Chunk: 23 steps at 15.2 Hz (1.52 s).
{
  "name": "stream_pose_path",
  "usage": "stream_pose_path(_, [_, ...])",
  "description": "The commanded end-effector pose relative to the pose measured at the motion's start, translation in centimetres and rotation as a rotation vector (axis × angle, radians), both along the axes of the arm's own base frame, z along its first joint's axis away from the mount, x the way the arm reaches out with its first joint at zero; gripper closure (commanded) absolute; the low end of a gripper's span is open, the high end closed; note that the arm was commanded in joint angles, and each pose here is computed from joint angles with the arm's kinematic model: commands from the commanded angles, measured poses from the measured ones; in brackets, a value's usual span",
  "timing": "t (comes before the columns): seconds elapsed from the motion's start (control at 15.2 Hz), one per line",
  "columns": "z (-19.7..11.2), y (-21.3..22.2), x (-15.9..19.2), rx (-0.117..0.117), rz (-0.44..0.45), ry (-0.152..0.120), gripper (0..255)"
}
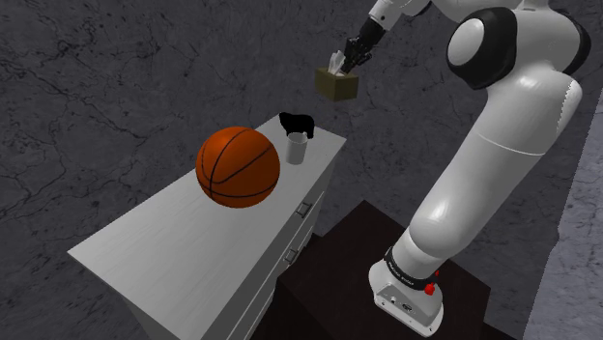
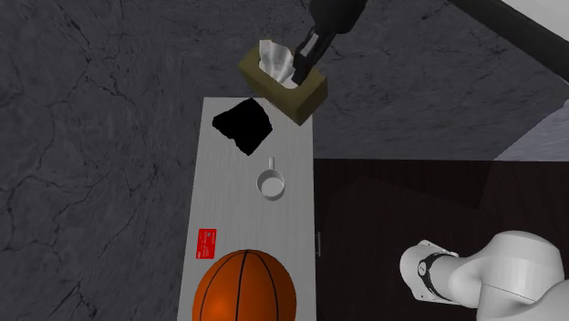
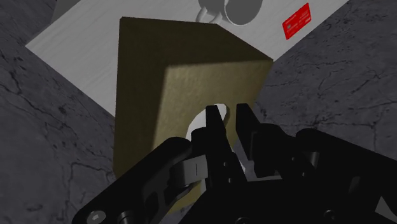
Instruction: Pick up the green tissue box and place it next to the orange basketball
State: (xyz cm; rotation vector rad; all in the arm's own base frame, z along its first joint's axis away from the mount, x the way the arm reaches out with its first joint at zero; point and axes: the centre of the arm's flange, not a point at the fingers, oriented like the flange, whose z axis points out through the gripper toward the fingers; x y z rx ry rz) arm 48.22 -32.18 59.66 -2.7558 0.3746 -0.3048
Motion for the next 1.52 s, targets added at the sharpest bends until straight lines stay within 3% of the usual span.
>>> stream_pose_path(0.0, [1.1,0.0,0.1,0.0,0.0,0.0,255])
stream_pose_path(0.79, [7.3,0.0,0.1,0.0,0.0,0.0,255])
stream_pose_path(1.45, [7.3,12.6,-3.7,0.0,0.0,0.0,255])
